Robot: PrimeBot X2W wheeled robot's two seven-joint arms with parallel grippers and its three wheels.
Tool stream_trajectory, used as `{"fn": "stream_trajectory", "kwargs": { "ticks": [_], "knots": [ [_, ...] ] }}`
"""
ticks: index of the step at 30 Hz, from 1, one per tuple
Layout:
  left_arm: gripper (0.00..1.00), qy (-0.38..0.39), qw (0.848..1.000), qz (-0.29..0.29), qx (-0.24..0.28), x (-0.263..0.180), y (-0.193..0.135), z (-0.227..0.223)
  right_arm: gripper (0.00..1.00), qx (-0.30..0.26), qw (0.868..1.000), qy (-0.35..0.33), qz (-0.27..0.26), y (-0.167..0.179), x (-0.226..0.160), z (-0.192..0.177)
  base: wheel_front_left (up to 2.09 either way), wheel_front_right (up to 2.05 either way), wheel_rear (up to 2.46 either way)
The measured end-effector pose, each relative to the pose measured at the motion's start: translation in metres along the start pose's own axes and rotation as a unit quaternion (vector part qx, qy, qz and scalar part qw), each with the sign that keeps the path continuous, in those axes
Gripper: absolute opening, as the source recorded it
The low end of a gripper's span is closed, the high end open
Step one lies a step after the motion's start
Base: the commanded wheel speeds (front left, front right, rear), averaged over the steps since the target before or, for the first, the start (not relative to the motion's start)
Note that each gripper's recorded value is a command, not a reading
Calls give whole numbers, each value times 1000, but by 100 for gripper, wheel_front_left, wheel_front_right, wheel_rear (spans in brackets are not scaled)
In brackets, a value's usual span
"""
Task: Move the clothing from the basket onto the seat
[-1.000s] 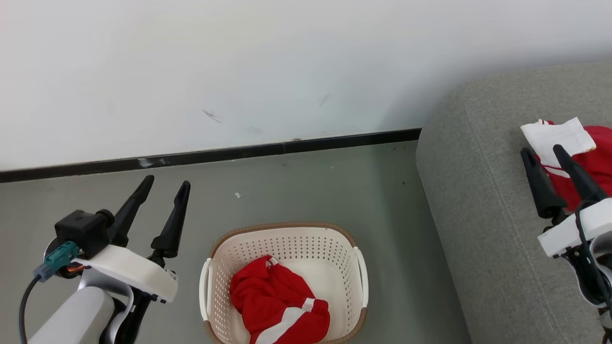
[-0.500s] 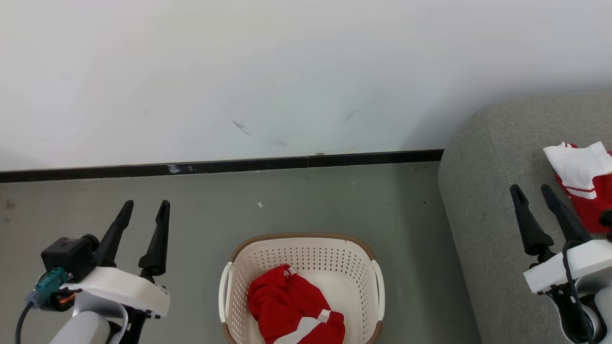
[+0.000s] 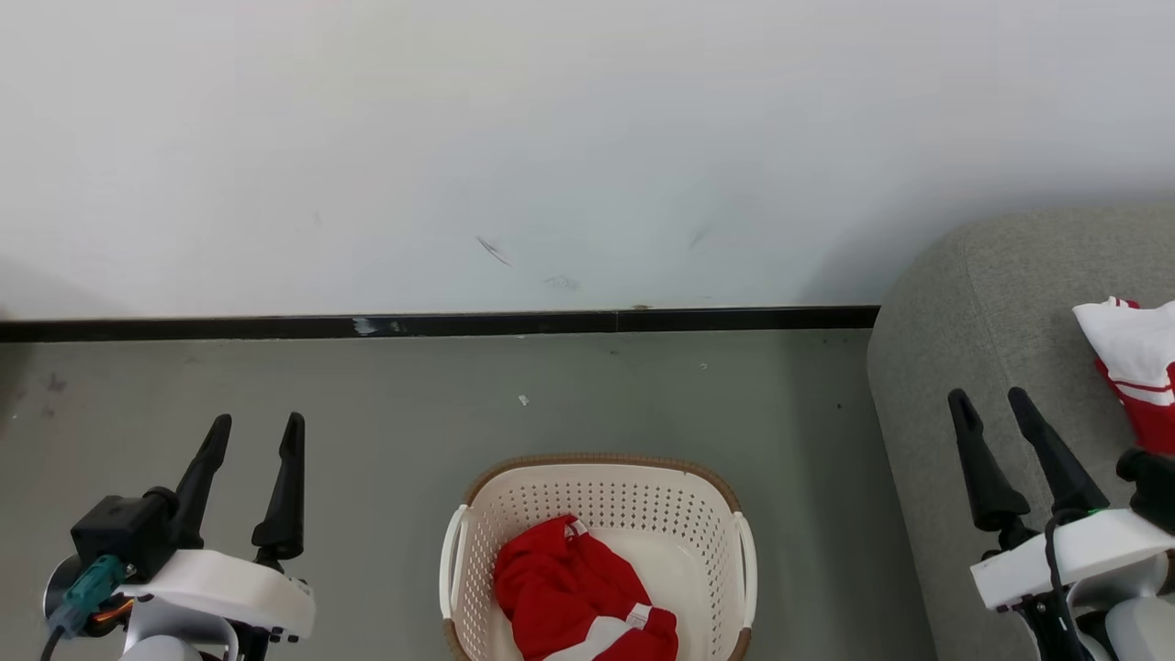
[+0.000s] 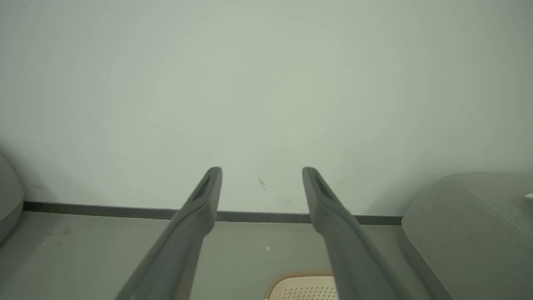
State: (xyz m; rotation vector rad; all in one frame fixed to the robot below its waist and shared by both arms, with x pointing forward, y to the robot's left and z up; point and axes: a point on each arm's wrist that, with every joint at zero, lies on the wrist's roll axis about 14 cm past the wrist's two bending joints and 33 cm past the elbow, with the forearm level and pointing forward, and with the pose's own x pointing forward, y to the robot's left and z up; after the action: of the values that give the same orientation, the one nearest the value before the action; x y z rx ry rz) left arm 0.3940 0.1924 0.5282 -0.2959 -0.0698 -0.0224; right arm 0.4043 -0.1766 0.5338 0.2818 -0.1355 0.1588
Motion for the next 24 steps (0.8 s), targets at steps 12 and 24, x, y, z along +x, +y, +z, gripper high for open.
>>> {"fn": "stream_trajectory", "kwargs": {
  "ticks": [12,24],
  "knots": [
    [100,-3,999,19,32,-13,13,-1,100,-20,1000,15,11,14,-14,-12,0,0,0],
    [100,-12,999,23,24,-16,11,0,100,-25,1000,3,7,17,-19,-6,0,0,0]
  ]
}}
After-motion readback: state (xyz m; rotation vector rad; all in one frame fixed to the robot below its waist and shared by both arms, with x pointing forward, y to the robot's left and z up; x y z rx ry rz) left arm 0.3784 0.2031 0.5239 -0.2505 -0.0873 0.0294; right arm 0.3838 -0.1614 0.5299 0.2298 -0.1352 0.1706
